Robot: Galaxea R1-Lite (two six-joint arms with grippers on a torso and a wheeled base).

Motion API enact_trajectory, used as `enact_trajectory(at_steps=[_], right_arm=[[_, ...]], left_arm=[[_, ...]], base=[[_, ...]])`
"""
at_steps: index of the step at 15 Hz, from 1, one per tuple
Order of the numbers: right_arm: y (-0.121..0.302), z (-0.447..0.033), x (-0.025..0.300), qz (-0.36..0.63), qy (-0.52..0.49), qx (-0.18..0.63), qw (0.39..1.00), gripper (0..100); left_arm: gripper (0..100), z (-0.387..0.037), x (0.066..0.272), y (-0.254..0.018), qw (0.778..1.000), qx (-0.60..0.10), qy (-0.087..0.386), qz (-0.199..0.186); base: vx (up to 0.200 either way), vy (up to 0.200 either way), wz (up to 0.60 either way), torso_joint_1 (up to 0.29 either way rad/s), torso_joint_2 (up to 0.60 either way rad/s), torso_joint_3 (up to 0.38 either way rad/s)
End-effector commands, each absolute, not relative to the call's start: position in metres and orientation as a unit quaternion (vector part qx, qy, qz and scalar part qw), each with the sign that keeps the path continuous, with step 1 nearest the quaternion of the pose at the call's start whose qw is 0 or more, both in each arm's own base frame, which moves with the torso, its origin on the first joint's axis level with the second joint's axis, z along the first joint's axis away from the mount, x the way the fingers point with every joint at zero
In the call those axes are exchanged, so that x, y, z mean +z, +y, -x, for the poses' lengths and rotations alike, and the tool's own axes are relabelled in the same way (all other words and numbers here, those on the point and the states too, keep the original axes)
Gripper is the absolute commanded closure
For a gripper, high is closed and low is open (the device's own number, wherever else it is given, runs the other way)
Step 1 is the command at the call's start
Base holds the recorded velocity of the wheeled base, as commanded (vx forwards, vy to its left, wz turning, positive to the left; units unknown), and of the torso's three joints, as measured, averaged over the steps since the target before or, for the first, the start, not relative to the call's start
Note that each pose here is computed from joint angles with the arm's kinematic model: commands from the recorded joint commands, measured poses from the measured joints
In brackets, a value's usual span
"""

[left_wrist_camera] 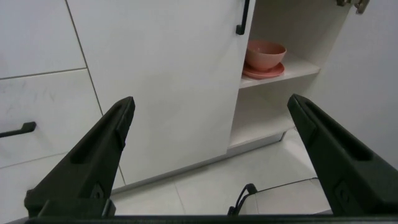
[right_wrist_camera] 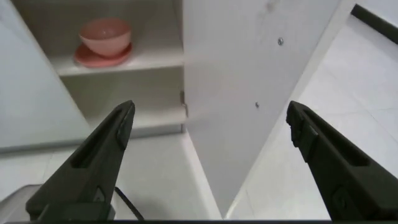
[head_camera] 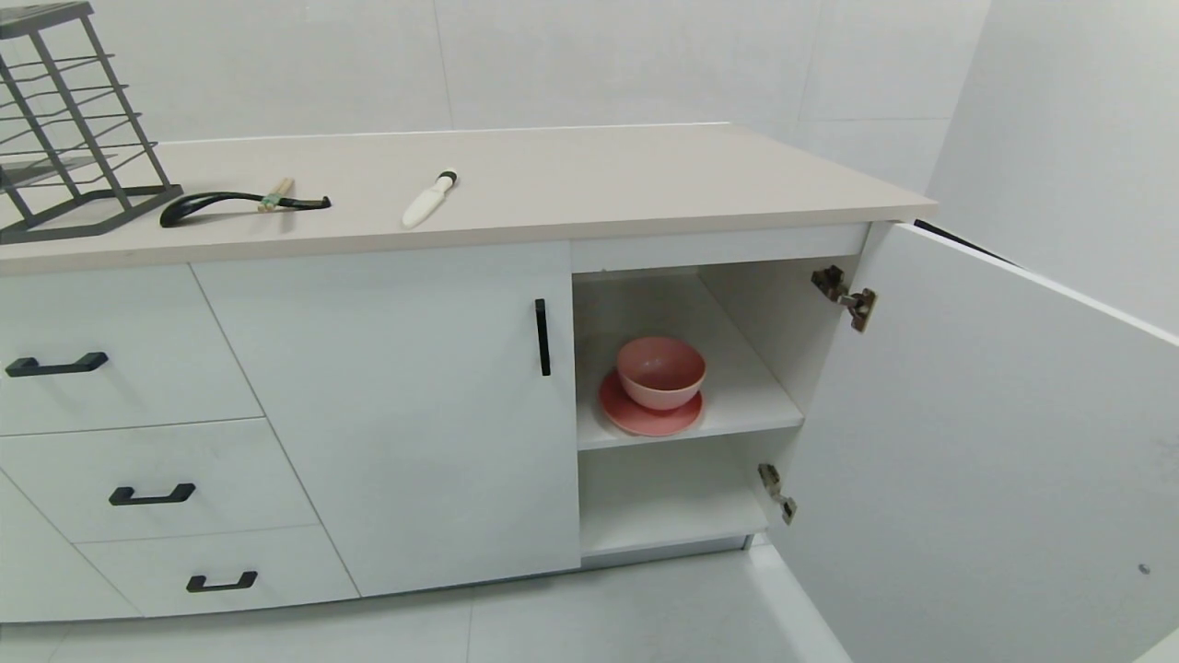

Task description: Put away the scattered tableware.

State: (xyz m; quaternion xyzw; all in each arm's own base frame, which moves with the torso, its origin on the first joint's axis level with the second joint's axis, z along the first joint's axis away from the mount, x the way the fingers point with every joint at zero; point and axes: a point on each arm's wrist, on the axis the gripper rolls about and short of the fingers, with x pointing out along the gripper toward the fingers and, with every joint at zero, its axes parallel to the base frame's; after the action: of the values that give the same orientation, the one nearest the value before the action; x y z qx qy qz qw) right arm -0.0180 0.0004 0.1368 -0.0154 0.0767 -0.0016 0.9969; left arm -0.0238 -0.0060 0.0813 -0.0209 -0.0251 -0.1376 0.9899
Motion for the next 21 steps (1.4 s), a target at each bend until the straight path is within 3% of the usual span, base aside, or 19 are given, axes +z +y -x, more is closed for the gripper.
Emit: enact_trajectory(at_steps=[1,3,5,7,14,17,21], right_arm=[[0.003,0.034,0.119,0.014,0.022,0.026,0.999,0],[0.003,0.034,0.111,0.011,0.024,0.059,0.998,0],[0.004,0.034,0.113,-0.01,0.026,0.143,0.989,0],[0.005,0.032,0.11,-0.014,0.04,0.155,0.987,0],[0.002,0.03,0.084,-0.006,0.029,0.054,0.998,0],[-0.001,0.023,0.076,-0.007,0.001,-0.027,1.0,0],[-0.001,0.023,0.075,-0.005,0.004,-0.025,1.0,0]], left_arm=[[0,0.024,0.081,-0.006,0.99,-0.138,-0.025,0.024],[0,0.024,0.082,-0.006,0.99,-0.138,-0.026,0.026],[0,0.024,0.082,-0.006,0.99,-0.138,-0.026,0.024],[0,0.024,0.082,-0.006,0.99,-0.138,-0.026,0.025],[0,0.024,0.082,-0.005,0.992,-0.125,-0.026,0.024],[0,0.024,0.082,-0.005,0.992,-0.124,-0.026,0.025],[0,0.024,0.082,-0.005,0.992,-0.119,-0.027,0.027]], base=[[0.0,0.0,0.0,0.0,0.0,0.0],[0.0,0.0,0.0,0.0,0.0,0.0],[0.0,0.0,0.0,0.0,0.0,0.0],[0.0,0.0,0.0,0.0,0.0,0.0],[0.0,0.0,0.0,0.0,0.0,0.0],[0.0,0.0,0.0,0.0,0.0,0.0],[0.0,0.0,0.0,0.0,0.0,0.0]])
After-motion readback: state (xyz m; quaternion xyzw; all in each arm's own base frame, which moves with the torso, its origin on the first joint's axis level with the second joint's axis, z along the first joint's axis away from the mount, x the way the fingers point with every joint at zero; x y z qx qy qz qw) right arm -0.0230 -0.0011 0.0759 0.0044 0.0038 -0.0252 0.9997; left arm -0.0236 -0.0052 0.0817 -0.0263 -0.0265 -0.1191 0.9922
